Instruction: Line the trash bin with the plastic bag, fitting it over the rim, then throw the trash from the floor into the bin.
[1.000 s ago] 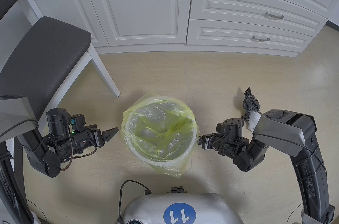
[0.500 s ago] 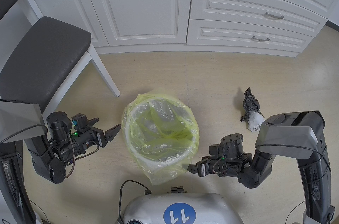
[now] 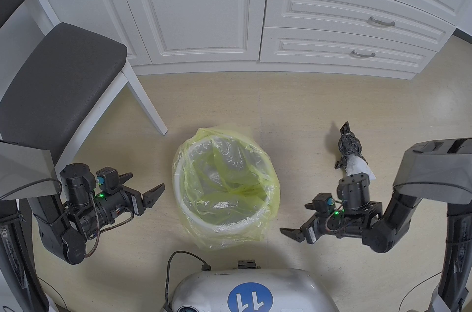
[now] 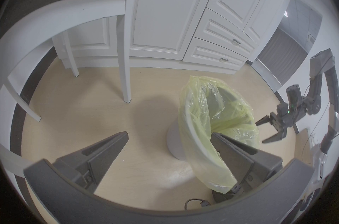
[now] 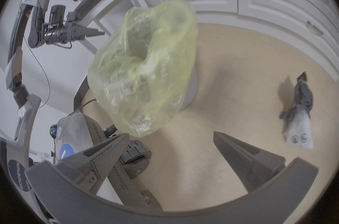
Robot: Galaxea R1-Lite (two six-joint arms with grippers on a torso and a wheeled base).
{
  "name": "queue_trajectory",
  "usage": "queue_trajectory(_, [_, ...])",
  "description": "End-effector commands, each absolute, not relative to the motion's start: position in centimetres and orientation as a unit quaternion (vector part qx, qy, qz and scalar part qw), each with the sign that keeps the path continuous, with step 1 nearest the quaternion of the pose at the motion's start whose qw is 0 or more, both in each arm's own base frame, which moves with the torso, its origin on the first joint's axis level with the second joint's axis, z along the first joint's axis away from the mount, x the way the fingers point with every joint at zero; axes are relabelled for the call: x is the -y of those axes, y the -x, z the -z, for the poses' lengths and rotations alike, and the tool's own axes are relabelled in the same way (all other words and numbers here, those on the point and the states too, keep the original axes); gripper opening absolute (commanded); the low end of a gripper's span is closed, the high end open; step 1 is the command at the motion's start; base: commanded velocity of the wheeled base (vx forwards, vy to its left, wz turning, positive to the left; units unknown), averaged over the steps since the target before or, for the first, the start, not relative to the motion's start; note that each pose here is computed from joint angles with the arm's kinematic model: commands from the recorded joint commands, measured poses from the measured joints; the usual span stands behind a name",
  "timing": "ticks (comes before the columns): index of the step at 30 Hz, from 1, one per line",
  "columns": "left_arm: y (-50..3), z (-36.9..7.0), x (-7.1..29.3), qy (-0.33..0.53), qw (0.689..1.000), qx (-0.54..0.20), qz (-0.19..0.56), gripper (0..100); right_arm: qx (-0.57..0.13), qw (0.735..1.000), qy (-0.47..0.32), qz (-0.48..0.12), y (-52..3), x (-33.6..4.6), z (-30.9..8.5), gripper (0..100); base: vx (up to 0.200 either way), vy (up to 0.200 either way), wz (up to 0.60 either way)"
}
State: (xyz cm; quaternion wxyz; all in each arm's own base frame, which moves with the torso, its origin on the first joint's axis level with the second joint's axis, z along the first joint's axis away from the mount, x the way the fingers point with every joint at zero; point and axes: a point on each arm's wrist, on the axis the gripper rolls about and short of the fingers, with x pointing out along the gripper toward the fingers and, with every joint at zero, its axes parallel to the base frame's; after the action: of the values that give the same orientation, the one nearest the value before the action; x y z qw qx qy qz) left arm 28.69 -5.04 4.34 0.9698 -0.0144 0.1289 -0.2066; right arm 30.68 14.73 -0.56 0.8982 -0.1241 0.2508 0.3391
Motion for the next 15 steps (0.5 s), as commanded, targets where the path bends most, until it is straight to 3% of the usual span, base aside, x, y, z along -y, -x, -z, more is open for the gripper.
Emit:
queue_trajectory(1, [-27.8, -5.1, 4.7, 0.012, 0.972, -0.125, 0.200, 100, -0.214, 0.921, 0.112, -0.304, -31.2, -12.0, -3.5, 100, 0.000, 0.000, 0.00])
queue_trajectory(6, [-27.4, -4.9, 4.8, 0.012, 0.970, -0.133, 0.203, 100, -0.218, 0.926, 0.106, -0.288, -32.9, -12.9, -1.9, 100, 0.000, 0.000, 0.00])
queue_trajectory(12, [-26.2, -5.0, 4.5, 0.014, 0.969, -0.144, 0.201, 100, -0.205, 0.944, -0.001, -0.259, -35.2, -16.5, 0.5, 100, 0.000, 0.000, 0.00])
queue_trajectory(15, [-26.3, -4.9, 4.3, 0.017, 0.969, -0.146, 0.196, 100, -0.209, 0.942, -0.013, -0.263, -35.6, -17.3, 1.4, 100, 0.000, 0.000, 0.00])
